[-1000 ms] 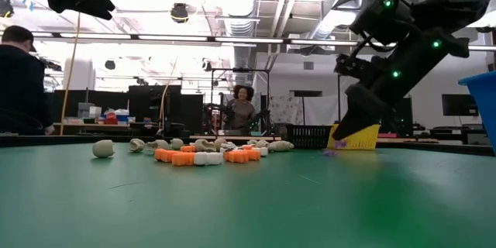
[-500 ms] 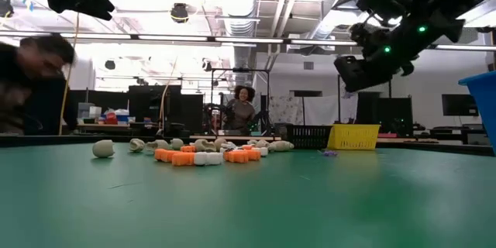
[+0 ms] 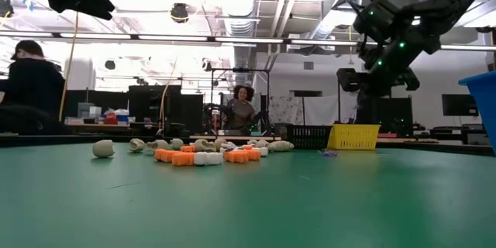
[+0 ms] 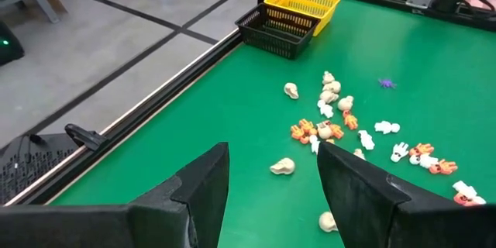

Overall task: Sort Halloween decoration
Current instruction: Put the violet spider toy into the yellow basket

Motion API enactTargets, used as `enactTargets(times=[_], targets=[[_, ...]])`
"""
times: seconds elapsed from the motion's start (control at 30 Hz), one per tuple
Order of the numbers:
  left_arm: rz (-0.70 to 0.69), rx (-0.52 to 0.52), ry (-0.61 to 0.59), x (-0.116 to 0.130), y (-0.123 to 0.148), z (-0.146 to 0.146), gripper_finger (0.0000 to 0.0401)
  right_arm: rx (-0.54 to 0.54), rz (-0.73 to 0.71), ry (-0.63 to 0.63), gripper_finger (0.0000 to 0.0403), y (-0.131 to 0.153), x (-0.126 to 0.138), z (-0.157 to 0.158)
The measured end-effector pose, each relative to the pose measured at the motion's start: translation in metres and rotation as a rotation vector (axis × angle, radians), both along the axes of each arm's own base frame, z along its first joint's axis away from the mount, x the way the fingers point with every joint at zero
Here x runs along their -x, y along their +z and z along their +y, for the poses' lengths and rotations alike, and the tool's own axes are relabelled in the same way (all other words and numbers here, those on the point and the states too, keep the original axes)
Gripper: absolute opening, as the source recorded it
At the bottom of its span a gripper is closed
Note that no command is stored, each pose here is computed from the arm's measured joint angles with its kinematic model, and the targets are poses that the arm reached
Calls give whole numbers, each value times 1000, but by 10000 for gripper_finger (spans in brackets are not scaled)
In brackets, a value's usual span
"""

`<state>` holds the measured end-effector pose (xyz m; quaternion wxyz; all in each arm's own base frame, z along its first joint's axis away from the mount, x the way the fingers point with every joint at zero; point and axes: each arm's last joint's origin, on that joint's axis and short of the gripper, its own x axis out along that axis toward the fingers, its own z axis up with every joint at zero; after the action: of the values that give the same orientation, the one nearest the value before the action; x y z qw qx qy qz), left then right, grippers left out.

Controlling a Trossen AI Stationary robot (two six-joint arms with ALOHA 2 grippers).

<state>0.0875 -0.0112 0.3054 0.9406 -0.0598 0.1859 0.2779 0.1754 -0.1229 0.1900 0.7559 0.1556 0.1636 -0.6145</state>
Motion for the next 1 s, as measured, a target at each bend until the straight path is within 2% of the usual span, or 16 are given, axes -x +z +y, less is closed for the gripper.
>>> enactTargets(times=[0.13,0.4,0.5,0.8,1.0], targets=[[3,-5,-2,0,0,0,189,-25,-35,74,38,2,1,-8],[0,-6,-4,0,0,0,189,-11,-74,90,100,6,1,-13],[0,-6,-4,0,0,0,189,-1,-82,134,114,8,-1,-13],[10,-26,-9,0,0,0,189,35,-217,277,123,19,-9,-14],[23,-52,-16,0,1,0,189,-6,-257,393,123,19,-12,-11]])
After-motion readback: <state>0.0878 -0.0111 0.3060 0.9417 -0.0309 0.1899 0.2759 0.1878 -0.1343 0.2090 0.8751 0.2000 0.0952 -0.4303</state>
